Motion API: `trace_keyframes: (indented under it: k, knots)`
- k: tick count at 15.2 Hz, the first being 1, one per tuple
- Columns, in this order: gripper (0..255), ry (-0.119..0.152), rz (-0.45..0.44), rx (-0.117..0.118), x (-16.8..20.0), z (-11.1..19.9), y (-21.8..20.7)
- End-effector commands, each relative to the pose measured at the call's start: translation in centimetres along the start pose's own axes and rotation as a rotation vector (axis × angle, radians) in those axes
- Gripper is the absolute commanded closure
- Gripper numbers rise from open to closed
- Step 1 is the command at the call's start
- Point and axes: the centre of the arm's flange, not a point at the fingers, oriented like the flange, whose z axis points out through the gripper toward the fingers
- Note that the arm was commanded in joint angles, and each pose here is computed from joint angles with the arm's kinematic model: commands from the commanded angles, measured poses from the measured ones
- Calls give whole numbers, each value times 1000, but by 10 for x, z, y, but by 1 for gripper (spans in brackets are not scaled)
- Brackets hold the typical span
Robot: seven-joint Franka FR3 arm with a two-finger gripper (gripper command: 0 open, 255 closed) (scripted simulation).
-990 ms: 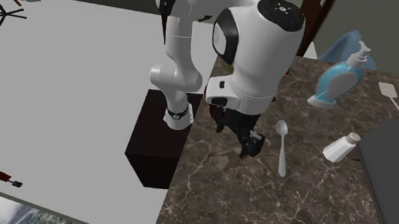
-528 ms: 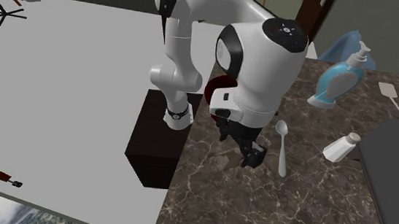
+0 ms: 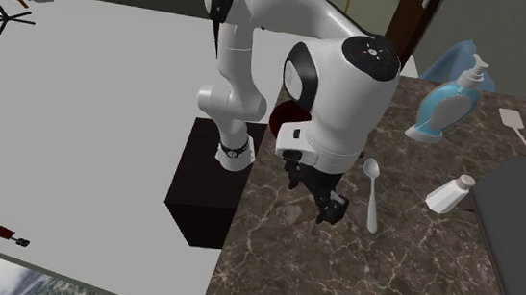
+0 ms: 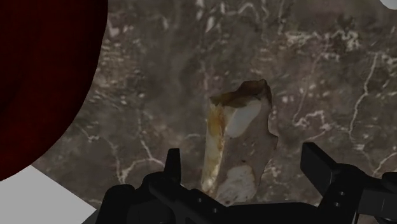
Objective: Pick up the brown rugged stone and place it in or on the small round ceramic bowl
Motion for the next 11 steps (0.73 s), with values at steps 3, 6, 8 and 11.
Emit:
trace_keyframes:
  k: [3,6,8,11]
  knots:
    - [255,0,0,0,0,0,0]
    - [255,0,0,0,0,0,0]
    - [255,0,0,0,1,1,1]
    - [255,0,0,0,0,0,0]
